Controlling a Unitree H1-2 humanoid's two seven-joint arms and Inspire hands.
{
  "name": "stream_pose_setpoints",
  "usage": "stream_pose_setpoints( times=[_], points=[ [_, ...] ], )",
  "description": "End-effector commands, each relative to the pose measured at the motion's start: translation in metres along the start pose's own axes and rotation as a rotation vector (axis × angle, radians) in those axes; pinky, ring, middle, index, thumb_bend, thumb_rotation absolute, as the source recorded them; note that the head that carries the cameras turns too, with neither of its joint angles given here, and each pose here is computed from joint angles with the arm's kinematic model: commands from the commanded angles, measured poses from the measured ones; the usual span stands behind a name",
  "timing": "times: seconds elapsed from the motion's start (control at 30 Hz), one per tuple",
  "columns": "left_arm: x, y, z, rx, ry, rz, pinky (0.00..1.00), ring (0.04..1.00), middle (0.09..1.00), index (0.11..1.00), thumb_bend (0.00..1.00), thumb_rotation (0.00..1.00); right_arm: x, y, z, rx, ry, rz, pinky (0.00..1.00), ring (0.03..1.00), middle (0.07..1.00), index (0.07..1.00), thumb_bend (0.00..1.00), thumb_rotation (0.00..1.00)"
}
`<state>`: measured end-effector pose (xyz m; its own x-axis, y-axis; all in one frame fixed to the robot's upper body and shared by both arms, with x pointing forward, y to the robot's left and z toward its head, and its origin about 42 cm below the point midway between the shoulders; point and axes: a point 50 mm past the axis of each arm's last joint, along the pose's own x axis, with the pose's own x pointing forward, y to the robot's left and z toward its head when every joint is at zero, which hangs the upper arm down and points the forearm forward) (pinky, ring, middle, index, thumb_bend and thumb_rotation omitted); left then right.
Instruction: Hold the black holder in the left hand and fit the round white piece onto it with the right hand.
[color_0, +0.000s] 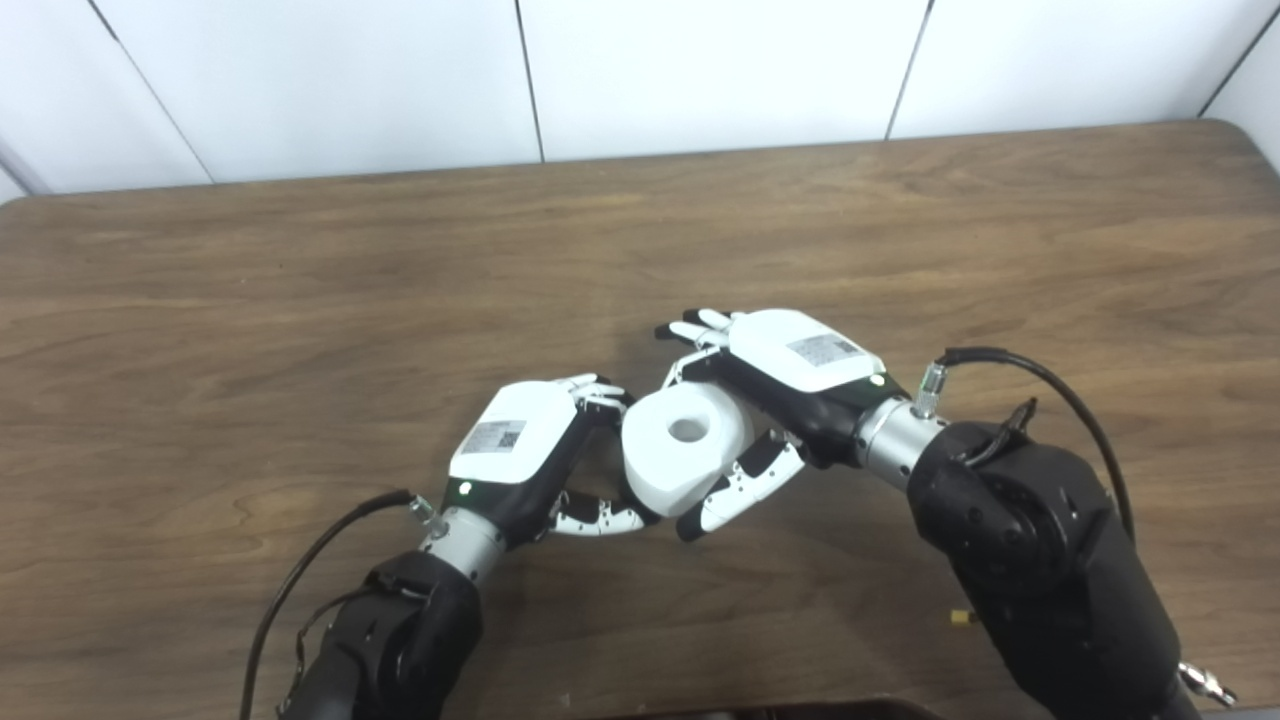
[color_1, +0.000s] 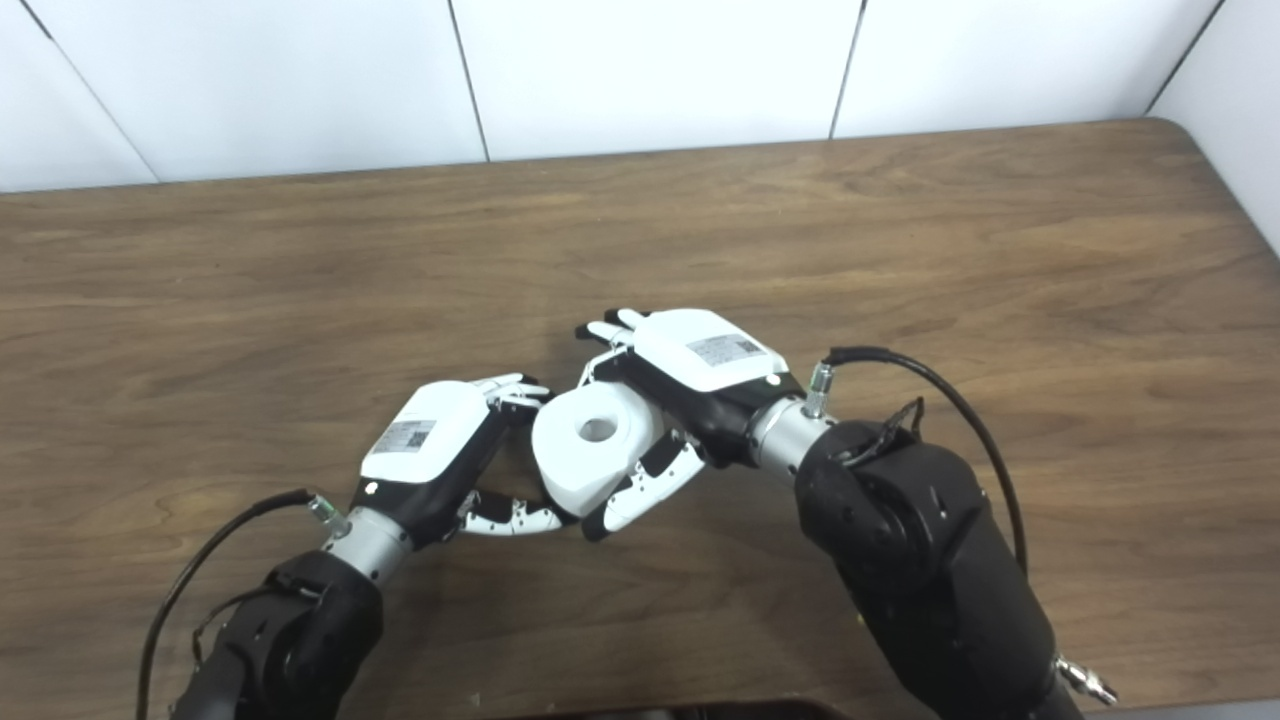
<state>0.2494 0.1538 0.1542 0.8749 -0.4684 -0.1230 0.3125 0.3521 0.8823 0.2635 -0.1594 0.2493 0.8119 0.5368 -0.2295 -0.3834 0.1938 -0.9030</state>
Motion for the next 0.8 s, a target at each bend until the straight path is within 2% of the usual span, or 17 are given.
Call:
stream_pose_setpoints(
  times=[0.0, 0.2, 0.43, 0.77],
  points=[
    [-0.004, -0.015, -0.004, -0.010, 0.030, -0.112, 0.85, 0.882, 0.799, 0.489, 0.52, 0.05, -0.003, -0.007, 0.003, -0.033, -0.016, -0.013, 1.00, 1.000, 0.956, 0.860, 1.00, 0.48],
    [-0.004, -0.015, -0.005, -0.007, 0.032, -0.117, 0.85, 0.883, 0.796, 0.489, 0.52, 0.05, -0.008, -0.018, 0.010, -0.075, -0.035, -0.047, 1.00, 1.000, 0.964, 0.892, 1.00, 0.48],
    [-0.003, -0.016, -0.004, -0.003, 0.034, -0.116, 0.85, 0.882, 0.794, 0.489, 0.52, 0.05, -0.010, -0.027, 0.014, -0.107, -0.043, -0.052, 1.00, 1.000, 0.981, 0.929, 1.00, 0.55],
    [-0.001, -0.016, -0.005, 0.005, 0.040, -0.119, 0.86, 0.884, 0.795, 0.489, 0.52, 0.05, -0.015, -0.039, 0.018, -0.115, -0.037, -0.043, 1.00, 1.000, 0.996, 0.945, 1.00, 0.53]
  ],
)
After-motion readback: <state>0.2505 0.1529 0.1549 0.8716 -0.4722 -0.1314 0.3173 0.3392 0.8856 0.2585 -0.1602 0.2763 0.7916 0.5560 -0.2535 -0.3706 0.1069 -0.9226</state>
